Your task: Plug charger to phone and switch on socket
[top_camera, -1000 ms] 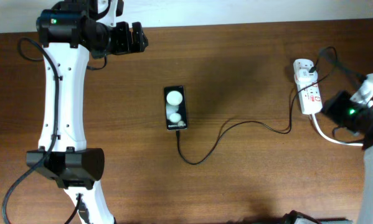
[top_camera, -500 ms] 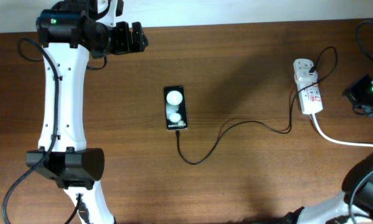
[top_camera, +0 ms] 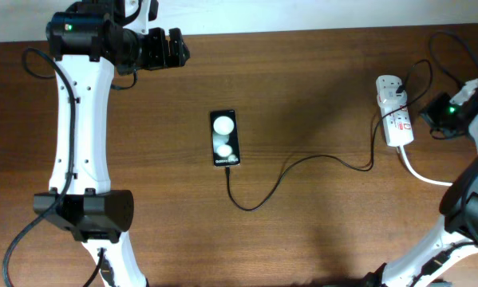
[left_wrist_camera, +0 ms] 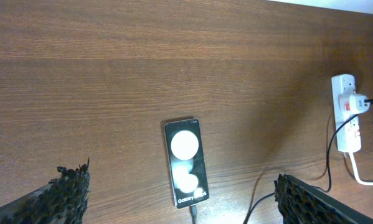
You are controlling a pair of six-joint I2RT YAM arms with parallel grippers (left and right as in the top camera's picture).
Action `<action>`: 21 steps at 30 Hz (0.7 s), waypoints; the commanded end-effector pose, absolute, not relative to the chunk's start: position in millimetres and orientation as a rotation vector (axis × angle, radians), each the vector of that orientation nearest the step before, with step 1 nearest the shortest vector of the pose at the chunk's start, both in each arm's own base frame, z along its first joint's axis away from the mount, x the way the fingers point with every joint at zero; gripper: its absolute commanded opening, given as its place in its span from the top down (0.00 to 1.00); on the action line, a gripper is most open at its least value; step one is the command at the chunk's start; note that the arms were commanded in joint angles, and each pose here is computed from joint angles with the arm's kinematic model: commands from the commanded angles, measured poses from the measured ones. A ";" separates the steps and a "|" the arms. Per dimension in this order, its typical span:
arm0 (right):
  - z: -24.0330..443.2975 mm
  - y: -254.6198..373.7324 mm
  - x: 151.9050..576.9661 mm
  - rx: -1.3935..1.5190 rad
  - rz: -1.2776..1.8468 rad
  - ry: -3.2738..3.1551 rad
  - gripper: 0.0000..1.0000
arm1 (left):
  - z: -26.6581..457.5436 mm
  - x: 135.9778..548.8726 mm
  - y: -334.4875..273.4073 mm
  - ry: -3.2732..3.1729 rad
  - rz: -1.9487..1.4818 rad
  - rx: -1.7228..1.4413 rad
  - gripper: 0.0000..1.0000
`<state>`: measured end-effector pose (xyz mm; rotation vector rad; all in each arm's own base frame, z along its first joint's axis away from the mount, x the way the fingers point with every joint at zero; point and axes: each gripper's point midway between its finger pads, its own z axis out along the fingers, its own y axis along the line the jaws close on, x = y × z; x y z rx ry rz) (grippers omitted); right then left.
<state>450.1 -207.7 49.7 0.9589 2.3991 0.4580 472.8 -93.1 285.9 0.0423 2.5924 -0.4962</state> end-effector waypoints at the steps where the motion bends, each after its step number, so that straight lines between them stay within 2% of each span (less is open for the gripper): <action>1: 37.4 -195.2 464.4 0.924 0.488 2.413 0.96 | 300.8 469.6 -90.9 2.557 -0.486 0.043 0.01; 6: 23.4 -188.2 471.4 0.904 0.496 2.425 0.96 | 300.7 469.5 -90.9 2.557 -0.486 0.043 0.01; 14: 28.5 -174.1 488.7 0.824 0.494 2.406 0.96 | 300.7 469.5 -90.9 2.558 -0.486 0.043 0.01; 21: 24.1 -168.8 484.1 0.835 0.501 2.431 0.96 | 300.7 469.5 -90.9 2.557 -0.486 0.043 0.01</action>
